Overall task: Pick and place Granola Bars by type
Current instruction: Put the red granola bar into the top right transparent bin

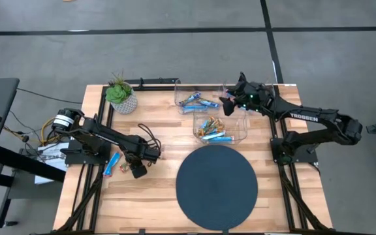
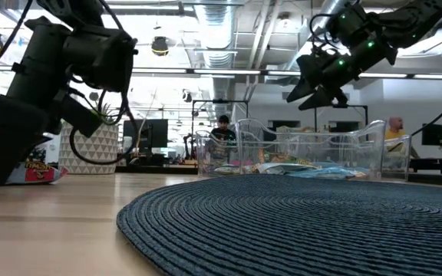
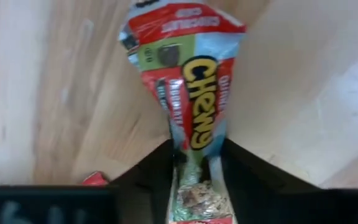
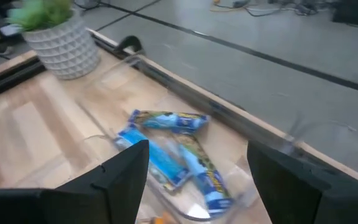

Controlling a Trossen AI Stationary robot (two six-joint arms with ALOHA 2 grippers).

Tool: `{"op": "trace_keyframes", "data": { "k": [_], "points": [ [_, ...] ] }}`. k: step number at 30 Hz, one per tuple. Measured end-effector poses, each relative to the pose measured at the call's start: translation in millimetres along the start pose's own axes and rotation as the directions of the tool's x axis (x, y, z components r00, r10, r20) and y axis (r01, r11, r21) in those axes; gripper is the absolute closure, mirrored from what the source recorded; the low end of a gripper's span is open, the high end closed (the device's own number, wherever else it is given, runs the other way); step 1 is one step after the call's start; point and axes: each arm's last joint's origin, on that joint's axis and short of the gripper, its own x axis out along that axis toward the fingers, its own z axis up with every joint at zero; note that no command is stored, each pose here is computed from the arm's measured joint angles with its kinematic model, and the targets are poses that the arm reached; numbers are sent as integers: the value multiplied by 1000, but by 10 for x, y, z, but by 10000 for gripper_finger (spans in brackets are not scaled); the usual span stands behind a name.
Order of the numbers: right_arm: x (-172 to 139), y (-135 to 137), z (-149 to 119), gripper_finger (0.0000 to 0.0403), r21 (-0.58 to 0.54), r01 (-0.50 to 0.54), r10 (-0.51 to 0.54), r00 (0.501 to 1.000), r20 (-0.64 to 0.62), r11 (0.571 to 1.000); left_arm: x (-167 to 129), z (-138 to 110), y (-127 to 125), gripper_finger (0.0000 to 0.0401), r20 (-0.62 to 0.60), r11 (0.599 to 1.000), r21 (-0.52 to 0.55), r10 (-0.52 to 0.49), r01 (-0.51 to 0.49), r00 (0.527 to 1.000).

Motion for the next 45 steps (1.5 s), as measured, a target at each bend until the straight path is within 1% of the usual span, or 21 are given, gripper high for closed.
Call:
{"op": "trace_keyframes", "data": {
  "k": [3, 7, 10, 13, 16, 17, 18, 20, 22, 24, 27, 30, 32, 34, 39, 40, 43, 45],
  "points": [
    [-41, 70, 22, 137, -10, -56, 56, 998, 17, 998, 1, 21, -19, 328, 21, 1000, 13, -22, 21, 1000],
    [-151, 192, 151, 137, 0, -180, 179, 982, 63, 984, -39, 70, -51, 383, 74, 1000, 16, -25, 24, 997],
    [-289, 294, 291, 137, -8, -305, 304, 945, 119, 952, -128, 152, -101, 389, 163, 999, -5, -30, 32, 986],
    [-414, 395, 382, 137, -15, -425, 423, 895, 143, 905, -248, 228, -158, 374, 247, 999, -15, -29, 34, 969],
    [-509, 488, 416, 137, -29, -512, 511, 848, 143, 859, -436, 347, -249, 366, 380, 999, -9, -45, 52, 924],
    [-532, 512, 412, 137, -35, -528, 527, 839, 138, 849, -502, 389, -278, 367, 430, 998, -3, -50, 57, 902],
    [-547, 533, 407, 137, -39, -537, 537, 833, 135, 843, -586, 444, -307, 369, 491, 998, 2, -52, 58, 870],
    [-565, 567, 395, 137, -43, -550, 550, 825, 127, 834, -773, 544, -362, 376, 610, 998, 4, -47, 56, 791],
    [-571, 595, 386, 137, -47, -559, 561, 819, 121, 828, -982, 644, -407, 383, 729, 998, -15, -26, 53, 684],
    [-570, 617, 380, 137, -49, -560, 562, 819, 120, 827, -1178, 731, -427, 388, 825, 998, -50, 20, 38, 565],
    [-578, 647, 382, 137, -54, -548, 550, 824, 134, 835, -1447, 854, -421, 388, 921, 994, -100, 80, 34, 381],
    [-591, 679, 390, 137, -62, -538, 540, 827, 156, 841, -1662, 968, -389, 381, 972, 995, -79, 63, 61, 227],
    [-602, 697, 404, 137, -69, -543, 546, 819, 174, 837, -1768, 1033, -353, 378, 989, 996, -28, 15, 88, 150],
    [-602, 712, 413, 137, -74, -549, 552, 813, 185, 833, -1847, 1084, -311, 380, 995, 993, 29, -39, 115, 90],
    [-497, 796, 398, 137, -87, -565, 570, 799, 191, 821, -1962, 1166, -229, 390, 987, 976, 158, -159, 147, -5],
    [-470, 817, 389, 137, -92, -570, 576, 795, 189, 817, -1970, 1172, -222, 390, 985, 974, 173, -173, 149, -11],
    [-395, 877, 358, 137, -110, -579, 589, 788, 179, 808, -1966, 1184, -209, 388, 983, 972, 182, -183, 151, -8],
    [-385, 916, 366, 137, -129, -589, 602, 773, 199, 798, -1966, 1185, -206, 384, 983, 971, 185, -186, 151, -8]
  ]
}}
